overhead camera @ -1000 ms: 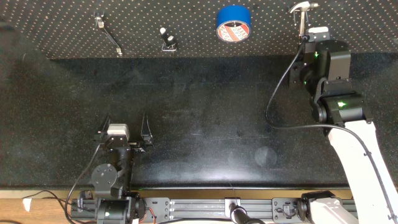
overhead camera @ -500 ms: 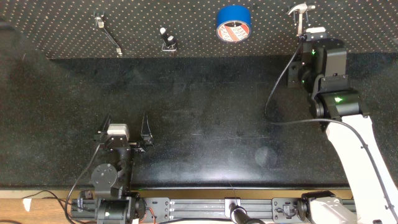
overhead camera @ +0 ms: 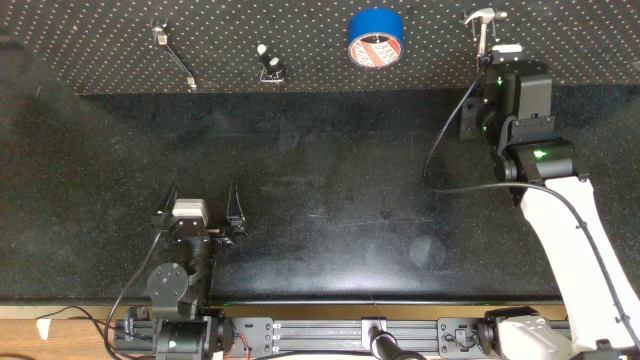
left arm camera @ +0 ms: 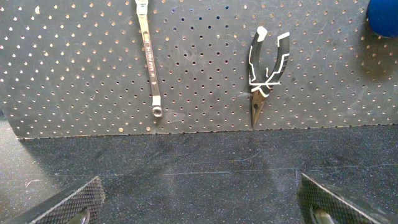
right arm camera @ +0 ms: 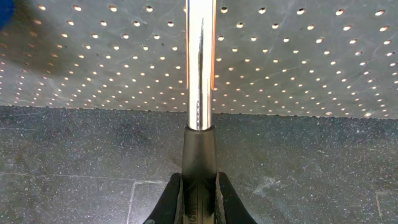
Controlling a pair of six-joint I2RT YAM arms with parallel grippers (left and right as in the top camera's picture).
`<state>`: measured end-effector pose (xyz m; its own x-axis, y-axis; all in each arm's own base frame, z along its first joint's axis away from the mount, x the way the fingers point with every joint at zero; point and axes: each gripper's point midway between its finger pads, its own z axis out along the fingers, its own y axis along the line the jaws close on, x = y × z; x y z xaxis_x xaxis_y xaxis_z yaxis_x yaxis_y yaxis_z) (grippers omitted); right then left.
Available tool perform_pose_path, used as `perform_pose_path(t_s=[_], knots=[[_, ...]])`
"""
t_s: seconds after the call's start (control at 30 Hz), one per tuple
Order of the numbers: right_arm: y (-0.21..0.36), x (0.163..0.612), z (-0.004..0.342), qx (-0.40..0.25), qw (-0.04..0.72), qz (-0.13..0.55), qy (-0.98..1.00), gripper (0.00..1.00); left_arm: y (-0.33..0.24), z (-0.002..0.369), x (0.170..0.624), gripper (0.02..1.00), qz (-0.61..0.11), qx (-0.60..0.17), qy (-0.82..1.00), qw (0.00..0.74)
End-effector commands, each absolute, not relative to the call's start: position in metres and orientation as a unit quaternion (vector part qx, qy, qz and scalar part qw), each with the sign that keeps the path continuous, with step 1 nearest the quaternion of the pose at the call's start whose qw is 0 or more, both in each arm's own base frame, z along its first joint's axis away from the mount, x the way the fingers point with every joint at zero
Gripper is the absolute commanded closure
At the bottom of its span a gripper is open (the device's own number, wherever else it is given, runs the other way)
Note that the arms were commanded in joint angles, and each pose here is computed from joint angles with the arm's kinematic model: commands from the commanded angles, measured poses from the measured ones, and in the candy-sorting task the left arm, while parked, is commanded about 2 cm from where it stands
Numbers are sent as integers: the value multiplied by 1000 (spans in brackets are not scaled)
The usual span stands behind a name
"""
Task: Place Tools Onto Pegboard
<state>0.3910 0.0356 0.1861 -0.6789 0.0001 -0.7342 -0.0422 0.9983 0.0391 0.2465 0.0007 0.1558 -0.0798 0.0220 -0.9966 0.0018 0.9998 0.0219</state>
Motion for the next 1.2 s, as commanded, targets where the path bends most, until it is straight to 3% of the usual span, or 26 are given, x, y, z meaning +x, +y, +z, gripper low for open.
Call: perform_pose_path(t_s=[0.03,0.27,0.33,0.4,0.77,1.2], knots=[[36,395,186,-5,402,28,915,766,-1,155,246,23,5,16,734,678],[36,395,186,-5,401,28,915,373,-1,155,246,23,5,16,735,678],[37,395,186,-5,401,28,916,187,-1,155,246,20,5,16,735,678],[39,395,186,-7,401,34,915,128,-1,155,246,23,5,16,734,678],[41,355,230,-29,428,47,902,84,-1,155,246,23,5,16,735,678],[-2,233,287,15,477,5,879,71,-1,155,246,23,5,16,734,678]])
